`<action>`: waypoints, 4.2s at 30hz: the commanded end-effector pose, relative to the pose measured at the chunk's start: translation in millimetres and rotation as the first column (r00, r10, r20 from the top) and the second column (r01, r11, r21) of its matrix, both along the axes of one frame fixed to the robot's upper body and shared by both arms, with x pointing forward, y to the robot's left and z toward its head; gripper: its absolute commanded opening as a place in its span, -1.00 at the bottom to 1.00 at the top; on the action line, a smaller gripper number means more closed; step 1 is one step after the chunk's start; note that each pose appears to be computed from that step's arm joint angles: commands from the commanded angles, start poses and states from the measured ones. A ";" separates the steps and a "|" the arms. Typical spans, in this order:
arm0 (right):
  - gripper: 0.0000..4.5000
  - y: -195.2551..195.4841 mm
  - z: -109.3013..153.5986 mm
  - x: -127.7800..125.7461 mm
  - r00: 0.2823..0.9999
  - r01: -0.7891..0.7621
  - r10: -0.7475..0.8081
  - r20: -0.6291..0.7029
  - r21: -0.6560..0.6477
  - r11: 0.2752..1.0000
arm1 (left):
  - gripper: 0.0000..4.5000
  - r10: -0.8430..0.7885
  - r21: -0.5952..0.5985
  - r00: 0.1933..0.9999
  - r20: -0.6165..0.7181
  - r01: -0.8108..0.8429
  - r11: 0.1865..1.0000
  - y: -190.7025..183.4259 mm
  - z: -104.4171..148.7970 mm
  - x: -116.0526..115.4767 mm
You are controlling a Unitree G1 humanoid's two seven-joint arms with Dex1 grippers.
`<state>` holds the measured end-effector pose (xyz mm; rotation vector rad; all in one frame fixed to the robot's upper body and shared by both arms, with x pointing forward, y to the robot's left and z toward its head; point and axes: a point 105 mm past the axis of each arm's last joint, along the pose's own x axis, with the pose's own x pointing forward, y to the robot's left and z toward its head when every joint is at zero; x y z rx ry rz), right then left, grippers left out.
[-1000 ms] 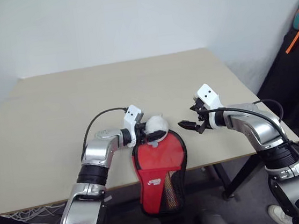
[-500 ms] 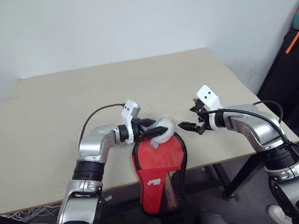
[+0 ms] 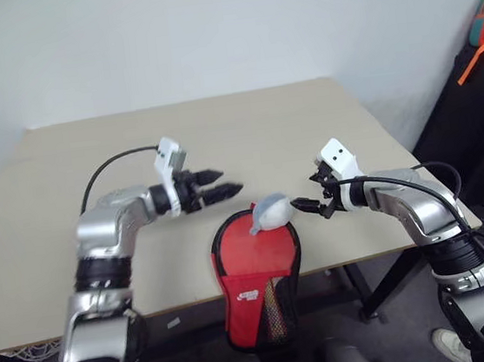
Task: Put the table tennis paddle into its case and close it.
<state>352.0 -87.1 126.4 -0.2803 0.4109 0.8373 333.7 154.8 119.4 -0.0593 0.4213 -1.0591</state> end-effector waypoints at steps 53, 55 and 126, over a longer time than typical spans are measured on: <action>0.92 61.1 -26.5 3.9 0.993 -0.117 0.117 -0.001 -0.071 0.991 | -0.79 -0.140 0.178 0.984 0.114 0.118 0.977 -57.0 -88.5 -27.0; 0.73 60.1 -27.9 4.5 0.993 -0.117 0.117 0.001 -0.080 0.990 | -0.80 -0.141 0.185 0.983 0.115 0.119 0.976 -57.3 -91.2 -26.6; -0.87 -40.8 -17.3 -84.0 0.800 -0.589 0.595 -0.080 -0.297 0.752 | -0.80 -0.198 0.233 0.974 0.108 0.169 0.958 -50.8 -132.5 -24.1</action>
